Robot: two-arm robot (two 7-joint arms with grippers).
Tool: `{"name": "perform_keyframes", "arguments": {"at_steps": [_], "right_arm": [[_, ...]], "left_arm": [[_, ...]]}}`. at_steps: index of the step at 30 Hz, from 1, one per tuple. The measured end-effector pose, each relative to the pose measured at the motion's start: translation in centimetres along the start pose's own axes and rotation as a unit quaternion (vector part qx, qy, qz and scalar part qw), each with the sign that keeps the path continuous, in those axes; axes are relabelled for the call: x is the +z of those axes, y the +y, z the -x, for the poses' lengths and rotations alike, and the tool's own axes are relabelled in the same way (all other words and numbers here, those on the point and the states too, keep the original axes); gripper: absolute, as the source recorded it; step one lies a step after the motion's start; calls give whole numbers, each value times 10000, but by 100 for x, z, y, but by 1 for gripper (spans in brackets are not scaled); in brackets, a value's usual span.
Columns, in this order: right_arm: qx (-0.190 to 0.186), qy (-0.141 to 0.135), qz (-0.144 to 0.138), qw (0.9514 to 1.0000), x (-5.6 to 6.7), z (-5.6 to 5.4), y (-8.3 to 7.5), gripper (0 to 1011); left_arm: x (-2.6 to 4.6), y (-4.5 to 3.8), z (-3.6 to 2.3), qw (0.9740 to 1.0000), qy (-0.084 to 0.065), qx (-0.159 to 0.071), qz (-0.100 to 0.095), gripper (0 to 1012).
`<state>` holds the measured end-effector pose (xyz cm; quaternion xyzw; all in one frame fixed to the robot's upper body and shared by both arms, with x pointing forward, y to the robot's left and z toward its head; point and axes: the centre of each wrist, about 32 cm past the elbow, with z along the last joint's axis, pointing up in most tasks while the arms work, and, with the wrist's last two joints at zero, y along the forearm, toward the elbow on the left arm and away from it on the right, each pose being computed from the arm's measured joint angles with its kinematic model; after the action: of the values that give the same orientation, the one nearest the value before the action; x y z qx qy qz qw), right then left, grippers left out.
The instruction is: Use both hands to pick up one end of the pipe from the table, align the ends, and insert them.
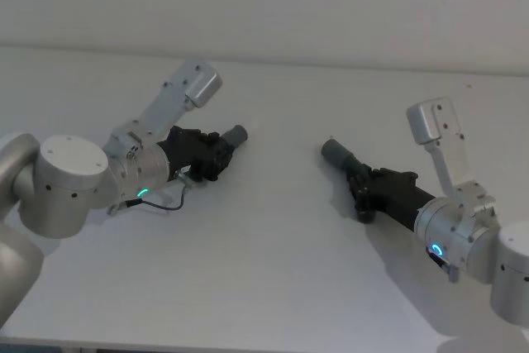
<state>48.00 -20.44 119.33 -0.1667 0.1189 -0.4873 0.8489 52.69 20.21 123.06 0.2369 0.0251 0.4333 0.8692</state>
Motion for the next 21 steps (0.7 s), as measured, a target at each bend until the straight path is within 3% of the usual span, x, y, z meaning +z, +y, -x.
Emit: {"name": "perform_keyframes", "arguments": {"at_steps": [13,21], "right_arm": [[14,-3,-95,10000,-1,0,-2,174],[59,-89,-518,9986,36,-5,-32,174]], "left_arm": [[27,-14,11,9999,-102,4,-4,308],[105,-18,-10,9994,-344,-11,89,308]]}}
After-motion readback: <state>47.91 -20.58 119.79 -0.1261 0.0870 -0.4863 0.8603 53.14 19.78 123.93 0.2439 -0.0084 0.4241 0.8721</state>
